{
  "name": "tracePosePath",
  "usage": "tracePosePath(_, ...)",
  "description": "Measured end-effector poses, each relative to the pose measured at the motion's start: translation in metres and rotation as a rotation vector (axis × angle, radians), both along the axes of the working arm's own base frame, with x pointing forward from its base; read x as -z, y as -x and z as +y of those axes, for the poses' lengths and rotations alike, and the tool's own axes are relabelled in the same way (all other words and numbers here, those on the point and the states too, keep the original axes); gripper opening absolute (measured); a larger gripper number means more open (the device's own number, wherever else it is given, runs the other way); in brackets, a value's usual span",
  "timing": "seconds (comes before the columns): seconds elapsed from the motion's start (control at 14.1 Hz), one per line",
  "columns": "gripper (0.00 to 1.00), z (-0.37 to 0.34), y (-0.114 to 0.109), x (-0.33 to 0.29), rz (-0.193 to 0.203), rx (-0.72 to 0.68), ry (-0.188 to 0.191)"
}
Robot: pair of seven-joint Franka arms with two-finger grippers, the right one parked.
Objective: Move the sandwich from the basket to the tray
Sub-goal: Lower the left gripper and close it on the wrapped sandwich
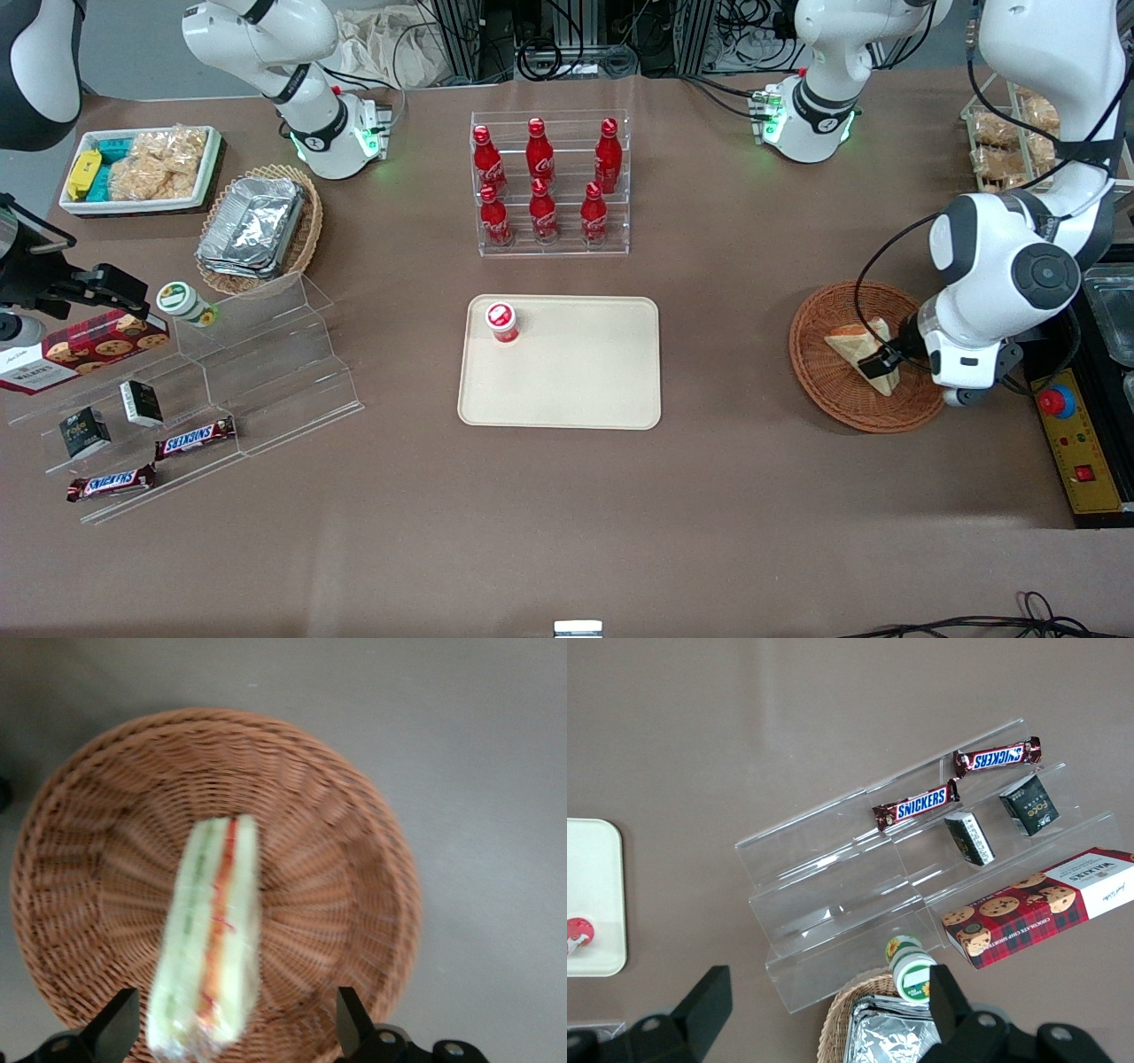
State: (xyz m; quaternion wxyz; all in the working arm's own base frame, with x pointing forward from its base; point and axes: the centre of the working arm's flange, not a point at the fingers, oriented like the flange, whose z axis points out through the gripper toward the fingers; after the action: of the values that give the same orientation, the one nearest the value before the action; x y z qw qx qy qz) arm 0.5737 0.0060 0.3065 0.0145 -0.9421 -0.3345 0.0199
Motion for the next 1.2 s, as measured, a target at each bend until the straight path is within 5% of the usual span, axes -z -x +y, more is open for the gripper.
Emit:
tracePosePath(0.35, 1.0, 0.005, 0.006, 0.029, -0.013, -0.057, 0.004)
tracePosePath(1.2, 1.0, 0.0, 0.014, 0.072, 0.031, -0.094, 0.013)
